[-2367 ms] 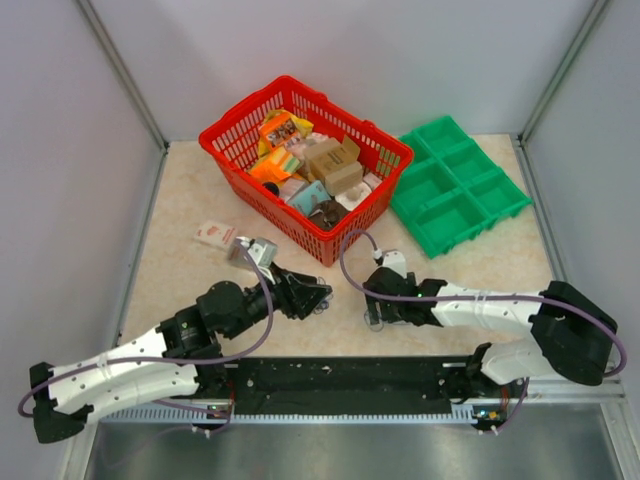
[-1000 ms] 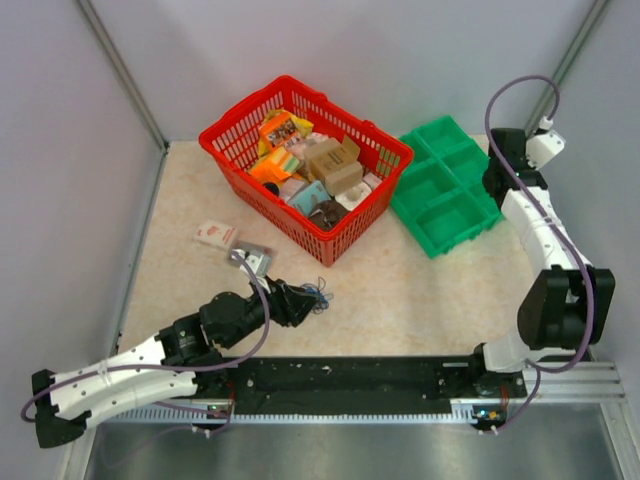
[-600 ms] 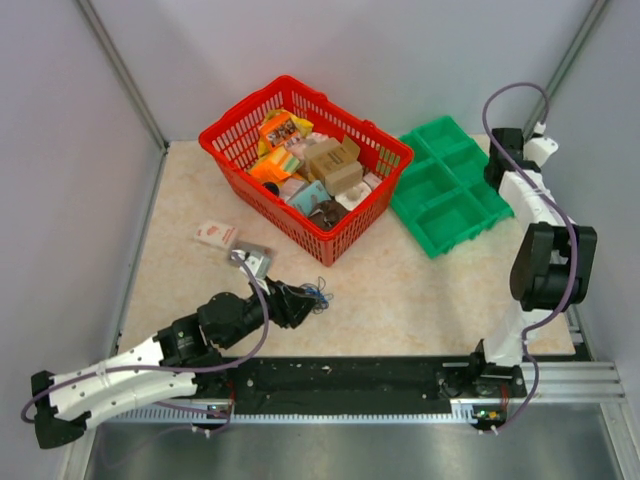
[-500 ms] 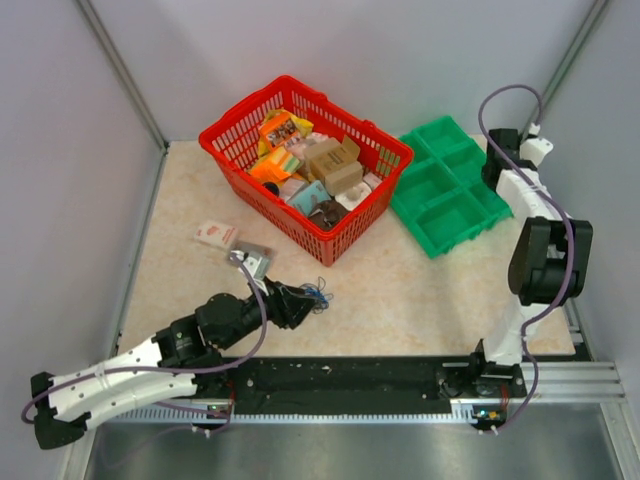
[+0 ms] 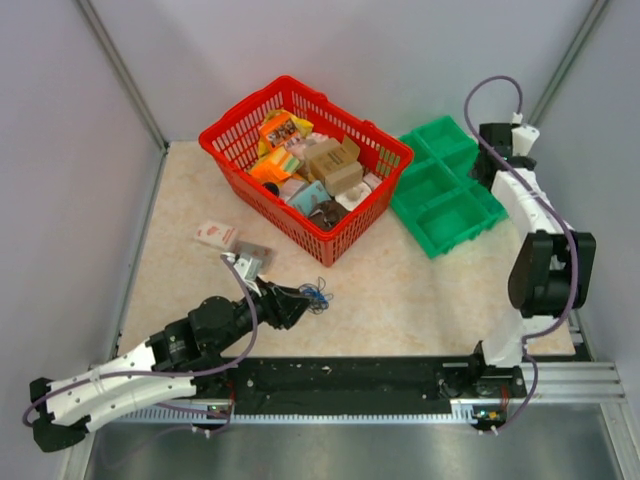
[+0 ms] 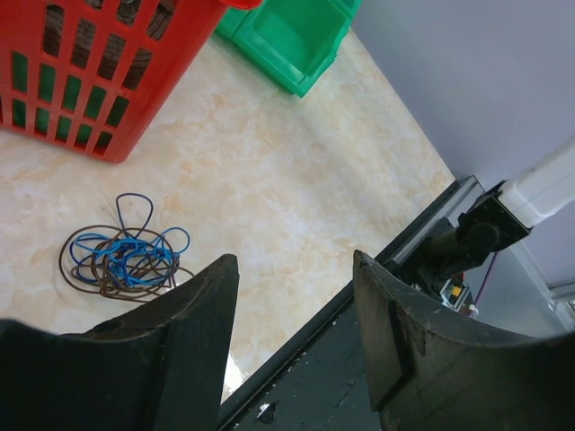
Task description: Untangle the cables
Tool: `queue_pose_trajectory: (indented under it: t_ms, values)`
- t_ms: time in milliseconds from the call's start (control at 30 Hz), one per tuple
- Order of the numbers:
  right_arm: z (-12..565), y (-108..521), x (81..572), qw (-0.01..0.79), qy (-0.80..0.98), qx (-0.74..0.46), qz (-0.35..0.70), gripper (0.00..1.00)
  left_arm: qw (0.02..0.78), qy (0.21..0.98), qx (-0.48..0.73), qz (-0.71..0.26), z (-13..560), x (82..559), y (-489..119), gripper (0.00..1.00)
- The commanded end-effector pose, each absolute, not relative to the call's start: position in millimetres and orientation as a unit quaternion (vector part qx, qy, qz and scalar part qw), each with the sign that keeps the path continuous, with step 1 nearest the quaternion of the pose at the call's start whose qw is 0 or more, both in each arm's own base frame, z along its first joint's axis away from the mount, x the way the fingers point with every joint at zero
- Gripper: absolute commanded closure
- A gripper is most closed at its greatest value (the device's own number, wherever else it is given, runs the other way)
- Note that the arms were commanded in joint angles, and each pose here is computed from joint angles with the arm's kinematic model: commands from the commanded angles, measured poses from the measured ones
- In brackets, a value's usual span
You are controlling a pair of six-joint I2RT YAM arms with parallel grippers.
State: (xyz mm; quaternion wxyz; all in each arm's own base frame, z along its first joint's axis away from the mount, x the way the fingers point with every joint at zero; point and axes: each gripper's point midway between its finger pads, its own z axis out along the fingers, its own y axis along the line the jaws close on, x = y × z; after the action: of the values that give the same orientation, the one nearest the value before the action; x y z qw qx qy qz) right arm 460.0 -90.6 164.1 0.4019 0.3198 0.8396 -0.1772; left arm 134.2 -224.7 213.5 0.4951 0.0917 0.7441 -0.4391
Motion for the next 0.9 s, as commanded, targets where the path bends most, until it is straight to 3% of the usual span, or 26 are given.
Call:
queue_pose_trajectory:
  t_ms: [0, 167, 267, 367, 533, 733, 867]
  values:
    - [222.0, -13.7, 418.6, 0.469, 0.839, 0.249, -0.116, 0.27, 0.485, 0.774, 0.059, -0.402, 193.7, 144.2, -218.6, 0.42]
    - [201.9, 65.4, 350.4, 0.493, 0.854, 0.167, 0.003, 0.28, 0.456, 0.815, -0.02, -0.356, 157.6, 151.9, -201.9, 0.45]
    - [184.5, 119.4, 302.7, 0.503, 0.846, 0.091, 0.15, 0.34, 0.427, 0.832, -0.058, -0.35, 132.5, 150.3, -200.2, 0.46]
    - [167.1, 180.3, 248.8, 0.47, 0.833, -0.007, 0.293, 0.34, 0.395, 0.846, -0.082, -0.348, 108.7, 149.6, -206.5, 0.44]
    - [150.2, 243.2, 193.6, 0.385, 0.793, -0.021, 0.472, 0.35, 0.337, 0.857, -0.123, -0.37, 82.6, 160.5, -224.8, 0.4]
    - [139.3, 290.1, 174.3, 0.356, 0.785, -0.055, 0.504, 0.36, 0.292, 0.835, -0.195, -0.424, 63.9, 180.8, -224.6, 0.39]
    - [125.6, 306.6, 175.1, 0.328, 0.79, -0.048, 0.516, 0.37, 0.304, 0.822, -0.203, -0.436, 67.2, 187.5, -226.8, 0.4]
